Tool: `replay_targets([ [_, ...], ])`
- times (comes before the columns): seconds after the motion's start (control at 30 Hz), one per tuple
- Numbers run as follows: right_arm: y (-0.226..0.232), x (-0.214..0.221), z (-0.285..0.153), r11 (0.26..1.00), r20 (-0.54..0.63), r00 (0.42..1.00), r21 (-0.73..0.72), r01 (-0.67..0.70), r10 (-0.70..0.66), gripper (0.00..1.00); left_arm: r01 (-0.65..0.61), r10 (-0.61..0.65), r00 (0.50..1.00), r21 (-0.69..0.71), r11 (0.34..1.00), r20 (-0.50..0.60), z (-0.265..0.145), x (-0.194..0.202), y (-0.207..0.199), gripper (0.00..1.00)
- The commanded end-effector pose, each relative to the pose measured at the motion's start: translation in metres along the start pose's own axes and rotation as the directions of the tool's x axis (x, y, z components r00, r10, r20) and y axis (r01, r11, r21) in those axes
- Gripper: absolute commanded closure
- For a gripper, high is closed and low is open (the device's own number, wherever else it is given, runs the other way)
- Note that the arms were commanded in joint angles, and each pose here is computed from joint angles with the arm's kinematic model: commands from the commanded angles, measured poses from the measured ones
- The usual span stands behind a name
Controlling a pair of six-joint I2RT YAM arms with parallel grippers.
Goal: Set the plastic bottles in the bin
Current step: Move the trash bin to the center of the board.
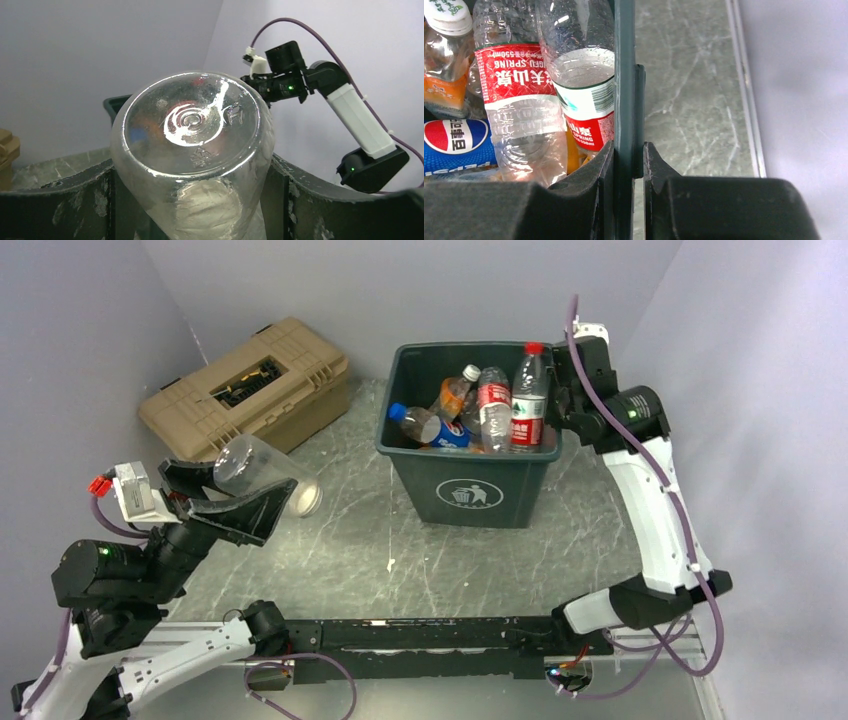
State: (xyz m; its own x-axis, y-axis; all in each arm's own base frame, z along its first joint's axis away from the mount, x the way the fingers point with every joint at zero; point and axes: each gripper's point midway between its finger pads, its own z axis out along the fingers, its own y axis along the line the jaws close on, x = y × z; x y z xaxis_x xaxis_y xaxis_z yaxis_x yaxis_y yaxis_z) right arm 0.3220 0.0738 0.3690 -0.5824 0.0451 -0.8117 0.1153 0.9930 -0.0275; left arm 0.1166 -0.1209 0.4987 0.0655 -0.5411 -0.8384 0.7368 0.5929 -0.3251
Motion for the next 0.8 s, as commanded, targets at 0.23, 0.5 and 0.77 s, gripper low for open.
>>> replay_targets([
  [0.23,-0.008,-0.011,-0.032,0.989,0.133,0.982,-0.082,-0.12,0.131,1.0,-0.052,0.053,0.999,-0.023,0.998,0.01,0.01,-0.005,0.003,1.0],
  [0.5,0.056,-0.003,-0.046,0.883,0.033,0.97,-0.422,-0.207,0.243,1.0,-0.081,0.081,0.997,-0.008,0.997,-0.013,0.019,-0.003,-0.001,1.0],
  [0.77,0.091,0.0,-0.061,0.757,-0.038,0.953,-0.598,-0.264,0.302,1.0,-0.114,0.114,0.993,0.013,0.993,-0.038,0.042,-0.003,-0.01,1.0],
])
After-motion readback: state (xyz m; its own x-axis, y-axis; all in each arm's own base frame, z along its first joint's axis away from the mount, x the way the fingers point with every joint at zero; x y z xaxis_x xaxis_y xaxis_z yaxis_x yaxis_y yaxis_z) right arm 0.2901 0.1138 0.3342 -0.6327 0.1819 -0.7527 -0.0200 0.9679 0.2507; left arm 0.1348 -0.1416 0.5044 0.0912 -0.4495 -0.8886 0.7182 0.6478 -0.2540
